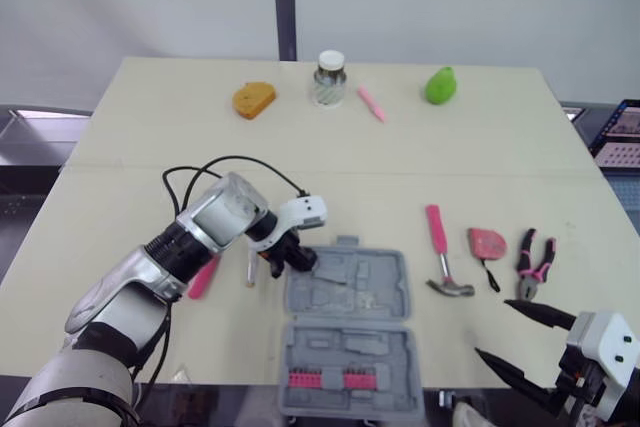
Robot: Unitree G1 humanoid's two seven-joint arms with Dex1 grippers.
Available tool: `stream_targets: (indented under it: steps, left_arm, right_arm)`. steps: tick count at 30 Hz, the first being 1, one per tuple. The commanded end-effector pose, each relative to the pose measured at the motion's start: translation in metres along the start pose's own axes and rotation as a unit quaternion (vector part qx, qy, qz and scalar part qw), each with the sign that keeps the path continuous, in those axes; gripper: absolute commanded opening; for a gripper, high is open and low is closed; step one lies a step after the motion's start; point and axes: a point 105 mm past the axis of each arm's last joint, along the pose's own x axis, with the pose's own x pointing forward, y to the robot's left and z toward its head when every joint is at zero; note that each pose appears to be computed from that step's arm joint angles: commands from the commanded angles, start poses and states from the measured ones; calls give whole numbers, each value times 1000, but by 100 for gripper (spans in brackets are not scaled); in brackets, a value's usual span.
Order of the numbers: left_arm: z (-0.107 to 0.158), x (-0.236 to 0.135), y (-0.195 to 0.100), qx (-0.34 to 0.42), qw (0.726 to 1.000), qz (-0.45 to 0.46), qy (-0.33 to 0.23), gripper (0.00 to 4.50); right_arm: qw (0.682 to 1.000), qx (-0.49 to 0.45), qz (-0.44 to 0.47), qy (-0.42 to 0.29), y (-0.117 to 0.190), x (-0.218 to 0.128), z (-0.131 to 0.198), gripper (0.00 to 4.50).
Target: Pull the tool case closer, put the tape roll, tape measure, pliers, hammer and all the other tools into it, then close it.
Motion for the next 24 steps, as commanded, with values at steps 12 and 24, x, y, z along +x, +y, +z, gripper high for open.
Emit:
stream_targets:
  steps: [12, 24]
  left_arm:
    - [6, -7, -1, 8, 1000, -2, 1, 140]
    - [20, -45, -13, 16, 998, 0, -52, 235]
  right_arm:
    - [1000, -19, -13, -6, 0, -4, 9, 450]
    - [1000, -20, -10, -12, -2, 0, 10, 450]
